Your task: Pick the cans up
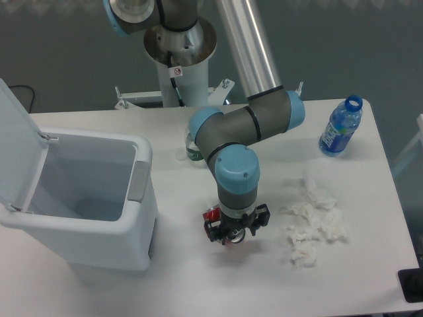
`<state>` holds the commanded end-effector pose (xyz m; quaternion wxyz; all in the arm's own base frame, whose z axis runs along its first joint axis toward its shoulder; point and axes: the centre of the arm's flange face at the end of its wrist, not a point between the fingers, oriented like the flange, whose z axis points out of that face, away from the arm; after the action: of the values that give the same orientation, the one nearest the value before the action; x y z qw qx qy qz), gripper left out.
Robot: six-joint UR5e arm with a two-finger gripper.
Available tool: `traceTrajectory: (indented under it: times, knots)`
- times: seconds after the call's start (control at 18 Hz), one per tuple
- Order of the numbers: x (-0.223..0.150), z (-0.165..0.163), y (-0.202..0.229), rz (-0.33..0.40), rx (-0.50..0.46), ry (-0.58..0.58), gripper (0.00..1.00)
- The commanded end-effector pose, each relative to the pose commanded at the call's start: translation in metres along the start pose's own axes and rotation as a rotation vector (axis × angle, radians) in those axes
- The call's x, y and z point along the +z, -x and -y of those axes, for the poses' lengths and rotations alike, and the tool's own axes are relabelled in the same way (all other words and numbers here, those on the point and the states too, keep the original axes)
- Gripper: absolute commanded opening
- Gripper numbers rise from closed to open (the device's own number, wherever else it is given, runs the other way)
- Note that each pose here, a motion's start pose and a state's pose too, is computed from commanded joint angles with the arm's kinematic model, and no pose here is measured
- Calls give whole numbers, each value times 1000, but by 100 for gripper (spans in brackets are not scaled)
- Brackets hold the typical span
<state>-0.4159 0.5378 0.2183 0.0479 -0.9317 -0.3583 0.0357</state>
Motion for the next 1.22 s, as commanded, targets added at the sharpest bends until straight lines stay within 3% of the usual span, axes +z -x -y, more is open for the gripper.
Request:
traceTrajectory:
  times: [0.44, 0.61, 0.72, 1.06, 1.22]
  knots:
    - [12, -9, -3, -9, -12, 25, 99]
    - [11, -9, -4, -9, -7, 25, 77]
    - [11, -9, -4, -9, -4, 25, 70]
    - [10, -9, -4, -9, -1, 24, 68]
    - [9, -9, -6, -11, 0, 22, 61]
